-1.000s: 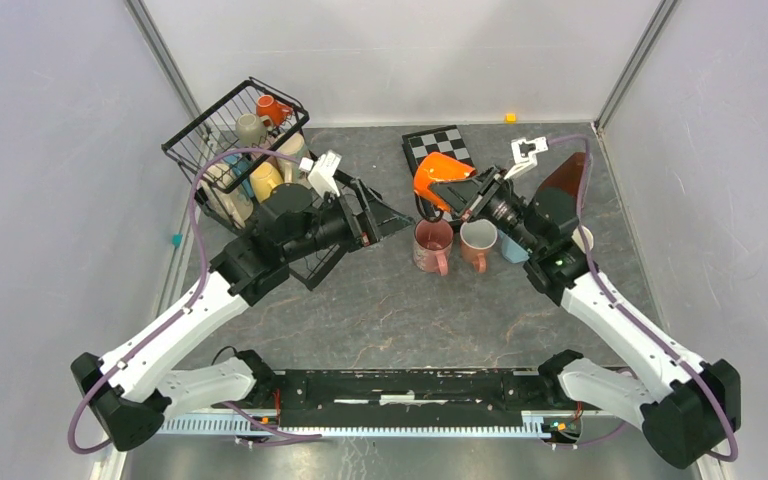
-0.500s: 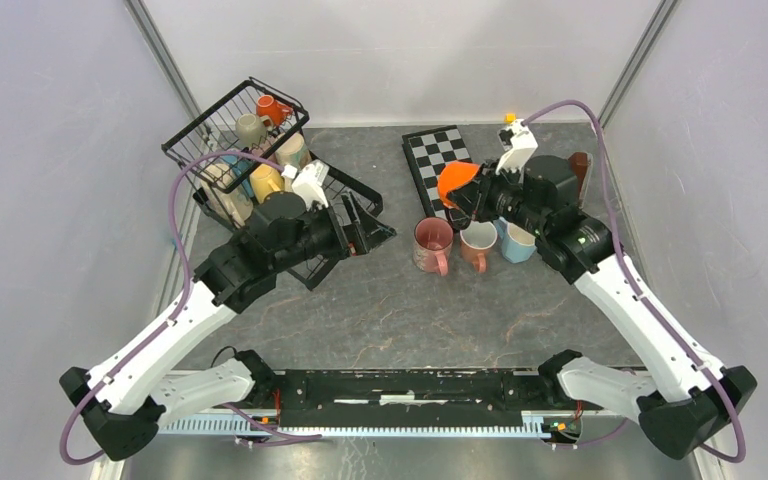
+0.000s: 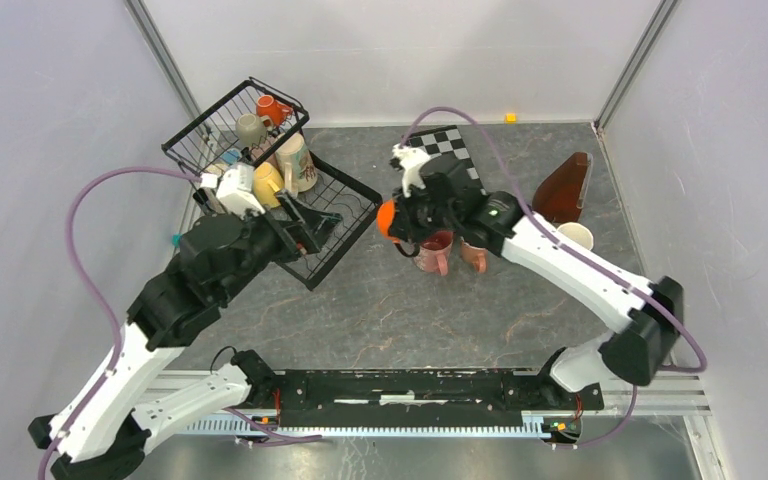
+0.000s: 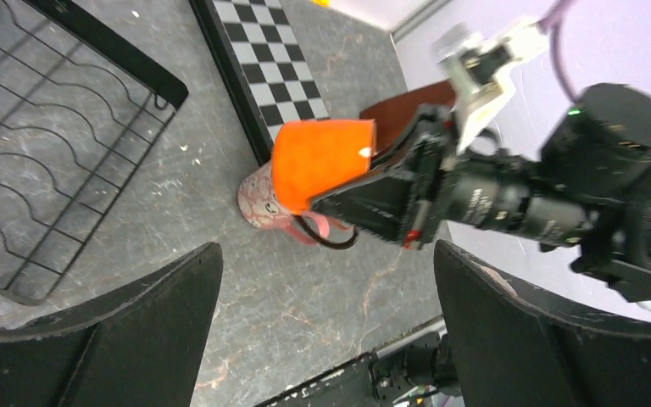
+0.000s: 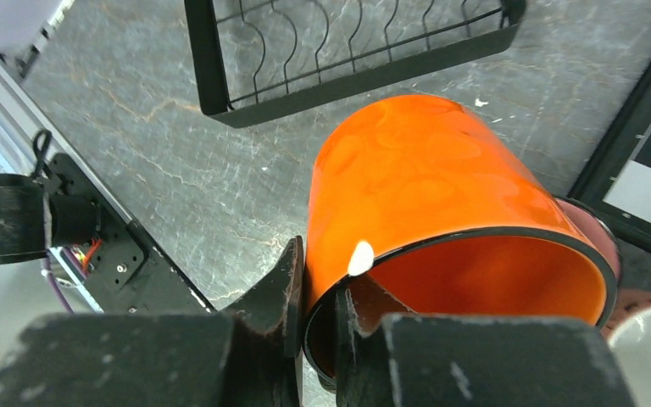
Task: Unload the cups from the dish rack
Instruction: Place the cup at the center of the board.
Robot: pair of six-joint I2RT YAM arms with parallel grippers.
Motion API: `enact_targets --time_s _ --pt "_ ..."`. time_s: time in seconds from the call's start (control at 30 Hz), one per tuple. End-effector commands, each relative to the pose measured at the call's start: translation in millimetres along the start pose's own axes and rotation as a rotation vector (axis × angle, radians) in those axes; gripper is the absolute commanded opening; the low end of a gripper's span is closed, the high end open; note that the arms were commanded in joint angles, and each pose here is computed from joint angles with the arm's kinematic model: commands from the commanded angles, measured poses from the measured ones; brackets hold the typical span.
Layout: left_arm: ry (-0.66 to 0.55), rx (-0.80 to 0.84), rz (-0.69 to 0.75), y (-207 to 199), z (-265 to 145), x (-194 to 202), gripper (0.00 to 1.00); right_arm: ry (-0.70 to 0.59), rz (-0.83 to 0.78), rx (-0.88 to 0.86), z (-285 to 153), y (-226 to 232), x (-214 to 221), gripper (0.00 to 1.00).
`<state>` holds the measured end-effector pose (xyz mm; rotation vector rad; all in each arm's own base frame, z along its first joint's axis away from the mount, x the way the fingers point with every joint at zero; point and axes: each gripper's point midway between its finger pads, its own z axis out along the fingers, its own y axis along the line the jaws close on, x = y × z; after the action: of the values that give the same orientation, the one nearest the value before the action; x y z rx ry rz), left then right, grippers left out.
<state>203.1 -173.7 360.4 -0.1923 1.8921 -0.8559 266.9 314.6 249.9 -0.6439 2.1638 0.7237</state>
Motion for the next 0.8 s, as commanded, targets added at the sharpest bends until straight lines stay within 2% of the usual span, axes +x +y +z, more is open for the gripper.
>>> enact_targets --time_s 0.0,0.33,0.77 --pt "-0.104 -0.035 0.050 6.6 -21.5 -27.9 1.00 -0.044 -0.108 -0.007 17.6 21.6 -26.8 0.00" --pt "-0.111 -0.036 0.056 7.5 -27.8 -30.8 1.00 0.144 -0.183 0.054 81.6 16.3 18.7 0.00" --pt "-0.095 -0.033 0.055 6.5 -25.5 -27.5 1.00 0.336 -0.282 0.161 128.3 -7.6 66.0 0.00"
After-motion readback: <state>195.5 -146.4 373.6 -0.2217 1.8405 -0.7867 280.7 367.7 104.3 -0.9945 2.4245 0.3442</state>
